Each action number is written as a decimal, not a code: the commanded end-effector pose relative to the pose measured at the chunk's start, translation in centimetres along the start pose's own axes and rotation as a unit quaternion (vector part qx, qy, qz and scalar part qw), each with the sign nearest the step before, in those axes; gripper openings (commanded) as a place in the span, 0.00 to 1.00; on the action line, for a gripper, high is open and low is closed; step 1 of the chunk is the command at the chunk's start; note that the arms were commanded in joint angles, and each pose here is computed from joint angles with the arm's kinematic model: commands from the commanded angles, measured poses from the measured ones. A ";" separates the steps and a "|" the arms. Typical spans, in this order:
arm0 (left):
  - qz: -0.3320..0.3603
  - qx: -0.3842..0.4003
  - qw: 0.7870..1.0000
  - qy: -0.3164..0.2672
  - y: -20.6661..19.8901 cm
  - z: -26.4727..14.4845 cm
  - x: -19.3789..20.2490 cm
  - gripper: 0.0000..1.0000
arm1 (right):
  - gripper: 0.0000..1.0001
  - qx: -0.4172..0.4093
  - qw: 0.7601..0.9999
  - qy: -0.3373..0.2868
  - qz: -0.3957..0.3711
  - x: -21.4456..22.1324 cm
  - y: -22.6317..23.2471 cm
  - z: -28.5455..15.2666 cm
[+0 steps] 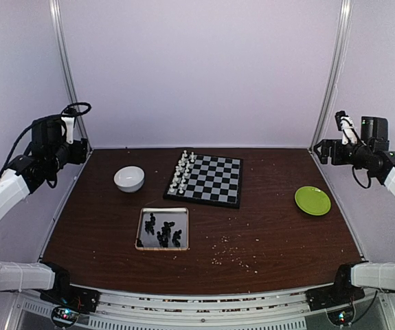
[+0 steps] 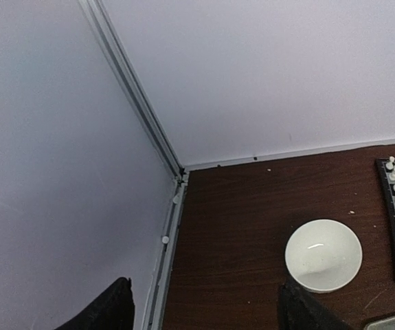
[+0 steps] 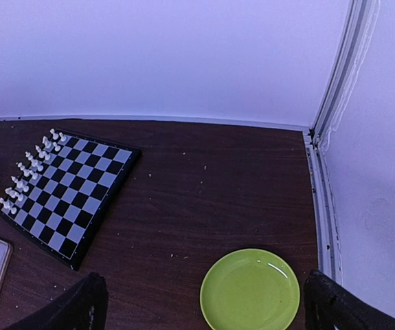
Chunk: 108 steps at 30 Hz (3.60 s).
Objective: Set up the chess pieces on the board
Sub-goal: Move the storage box to the center of the board, then move the chessboard to the center of the board.
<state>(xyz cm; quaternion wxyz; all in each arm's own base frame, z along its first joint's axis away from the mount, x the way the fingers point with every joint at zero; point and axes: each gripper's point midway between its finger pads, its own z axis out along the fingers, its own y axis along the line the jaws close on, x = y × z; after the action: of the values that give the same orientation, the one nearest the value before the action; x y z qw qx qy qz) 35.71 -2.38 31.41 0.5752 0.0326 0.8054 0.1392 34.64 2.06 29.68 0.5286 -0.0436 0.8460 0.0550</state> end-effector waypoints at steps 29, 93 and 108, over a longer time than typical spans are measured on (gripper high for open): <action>0.278 0.443 0.834 0.177 -43.4 -10.4 12.5 0.01 | 0.83 -0.250 0.960 0.013 -0.125 6.2 8.3 1.7; 0.082 0.316 0.902 0.283 -33.0 -0.4 11.7 0.34 | 0.83 -0.277 0.950 0.058 -0.132 8.5 10.5 3.7; -0.127 0.315 0.904 0.261 -31.2 4.1 8.3 0.77 | 1.00 -0.214 0.969 0.114 -0.049 7.8 9.8 7.2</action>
<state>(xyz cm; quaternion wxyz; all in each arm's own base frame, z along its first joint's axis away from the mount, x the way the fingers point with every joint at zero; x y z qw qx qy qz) 39.26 -28.90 11.72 0.2867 0.1055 0.9446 -0.1202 34.75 12.42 19.14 0.4150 -0.2328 0.8527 0.2156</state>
